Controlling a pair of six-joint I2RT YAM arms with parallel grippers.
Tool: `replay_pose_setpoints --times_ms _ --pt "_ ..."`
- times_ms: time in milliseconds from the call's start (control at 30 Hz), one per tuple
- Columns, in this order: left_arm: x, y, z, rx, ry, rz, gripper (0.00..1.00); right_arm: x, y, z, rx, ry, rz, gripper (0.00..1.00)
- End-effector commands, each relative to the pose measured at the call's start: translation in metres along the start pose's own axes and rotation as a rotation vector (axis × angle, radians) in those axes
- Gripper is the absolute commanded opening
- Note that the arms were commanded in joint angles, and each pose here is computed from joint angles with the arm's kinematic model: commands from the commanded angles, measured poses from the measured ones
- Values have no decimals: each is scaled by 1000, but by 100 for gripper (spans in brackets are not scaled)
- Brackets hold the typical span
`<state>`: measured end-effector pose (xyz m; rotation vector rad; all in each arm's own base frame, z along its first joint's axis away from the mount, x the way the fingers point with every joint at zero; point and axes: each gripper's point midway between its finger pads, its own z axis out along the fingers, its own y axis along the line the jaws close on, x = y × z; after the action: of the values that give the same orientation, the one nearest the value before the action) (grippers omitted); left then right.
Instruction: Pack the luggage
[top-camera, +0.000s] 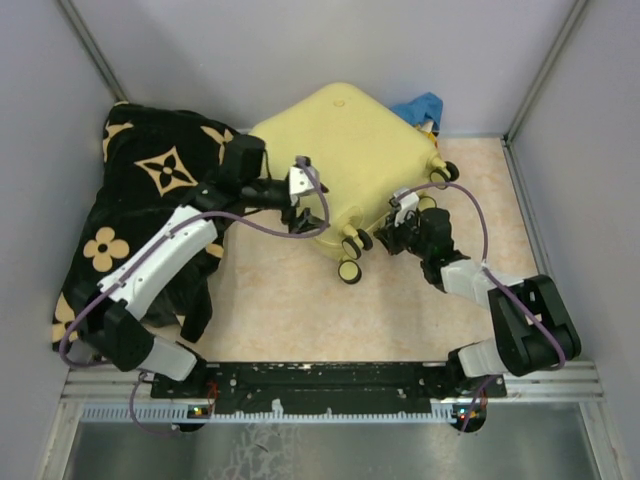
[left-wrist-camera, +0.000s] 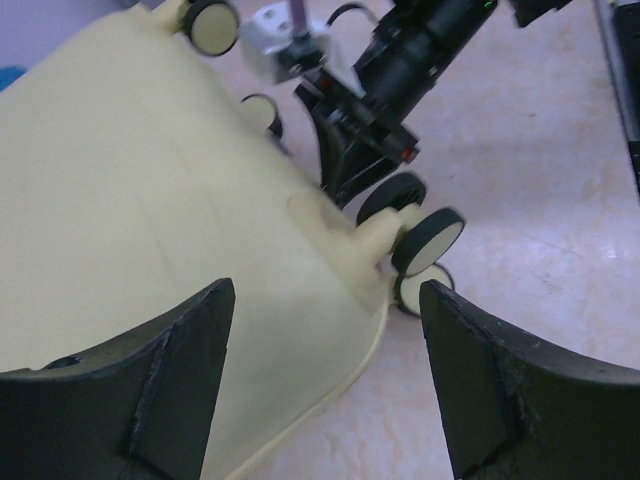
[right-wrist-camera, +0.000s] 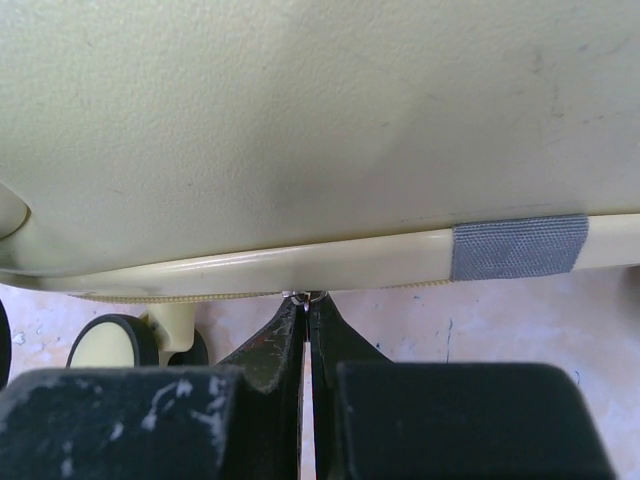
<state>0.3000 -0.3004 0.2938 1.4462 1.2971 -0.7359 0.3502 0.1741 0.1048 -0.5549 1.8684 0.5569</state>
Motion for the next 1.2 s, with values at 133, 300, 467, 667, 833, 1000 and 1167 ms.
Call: replay_pose_setpoints --times_ms 133,300,467,667,833,1000,1167 --pt "0 -70 56 446 96 110 95 -56 -29 0 91 -136 -65 0" --pt "17 -76 77 525 195 340 100 -56 -27 3 69 -123 -60 0" --pt "40 -71 95 550 298 535 100 -54 -26 2 65 -120 -57 0" --pt "46 -65 119 463 313 680 97 -57 -33 2 103 -128 -64 0" --pt "60 -60 120 457 386 788 86 -59 -44 0 151 -123 -101 0" --pt "74 -62 111 510 469 791 53 -64 -62 -8 222 -132 -137 0" --pt "75 -70 94 531 497 755 34 -70 -85 -24 271 -163 -184 0"
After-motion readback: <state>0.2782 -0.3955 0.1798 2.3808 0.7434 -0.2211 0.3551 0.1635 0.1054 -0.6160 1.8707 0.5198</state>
